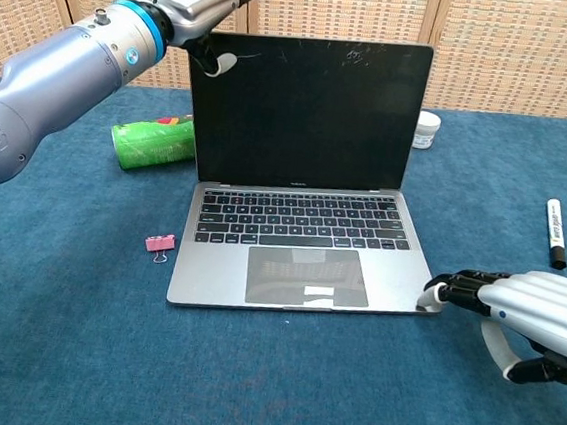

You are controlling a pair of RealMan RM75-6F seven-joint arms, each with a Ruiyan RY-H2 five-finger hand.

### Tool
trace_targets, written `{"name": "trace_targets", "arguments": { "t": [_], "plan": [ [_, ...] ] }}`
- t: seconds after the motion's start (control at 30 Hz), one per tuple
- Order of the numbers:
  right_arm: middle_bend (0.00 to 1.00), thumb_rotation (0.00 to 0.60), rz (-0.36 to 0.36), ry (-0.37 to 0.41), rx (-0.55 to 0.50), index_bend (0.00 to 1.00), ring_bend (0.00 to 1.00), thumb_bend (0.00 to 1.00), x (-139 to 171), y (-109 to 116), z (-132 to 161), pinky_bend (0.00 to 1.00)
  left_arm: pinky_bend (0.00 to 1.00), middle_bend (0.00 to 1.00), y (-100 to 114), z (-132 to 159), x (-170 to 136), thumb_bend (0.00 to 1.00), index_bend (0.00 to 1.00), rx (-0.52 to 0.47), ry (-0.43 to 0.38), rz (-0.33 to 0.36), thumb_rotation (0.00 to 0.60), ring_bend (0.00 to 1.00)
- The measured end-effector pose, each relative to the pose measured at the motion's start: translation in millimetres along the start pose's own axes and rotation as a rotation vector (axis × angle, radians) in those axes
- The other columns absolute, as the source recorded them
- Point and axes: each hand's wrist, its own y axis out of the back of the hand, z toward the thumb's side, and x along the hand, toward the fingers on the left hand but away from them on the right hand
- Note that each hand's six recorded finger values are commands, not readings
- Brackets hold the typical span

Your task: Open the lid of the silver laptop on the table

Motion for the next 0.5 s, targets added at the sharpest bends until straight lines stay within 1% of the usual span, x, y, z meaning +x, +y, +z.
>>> {"name": "trace_targets", "arguments": {
  "t": [0.33,0.43,0.5],
  "plan": [
    [0.16,0.600,0.001,-0.015,-0.003,0.13,0.06,0.92,1,0,-4,0.12,0.00,0.00,1,-1,-1,0.41,0.00,-0.014,0.000,0.004,0.600,0.00],
    [0.16,0.600,-0.006,-0.017,-0.007,0.13,0.06,0.91,1,1,-3,0.12,0.00,0.00,5,2,-4,0.41,0.00,-0.023,-0.025,0.021,0.600,0.00],
    [0.16,0.600,-0.018,-0.018,-0.017,0.12,0.06,0.90,1,4,-2,0.12,0.00,0.00,11,5,-7,0.42,0.00,-0.027,-0.055,0.049,0.600,0.00]
  ]
}}
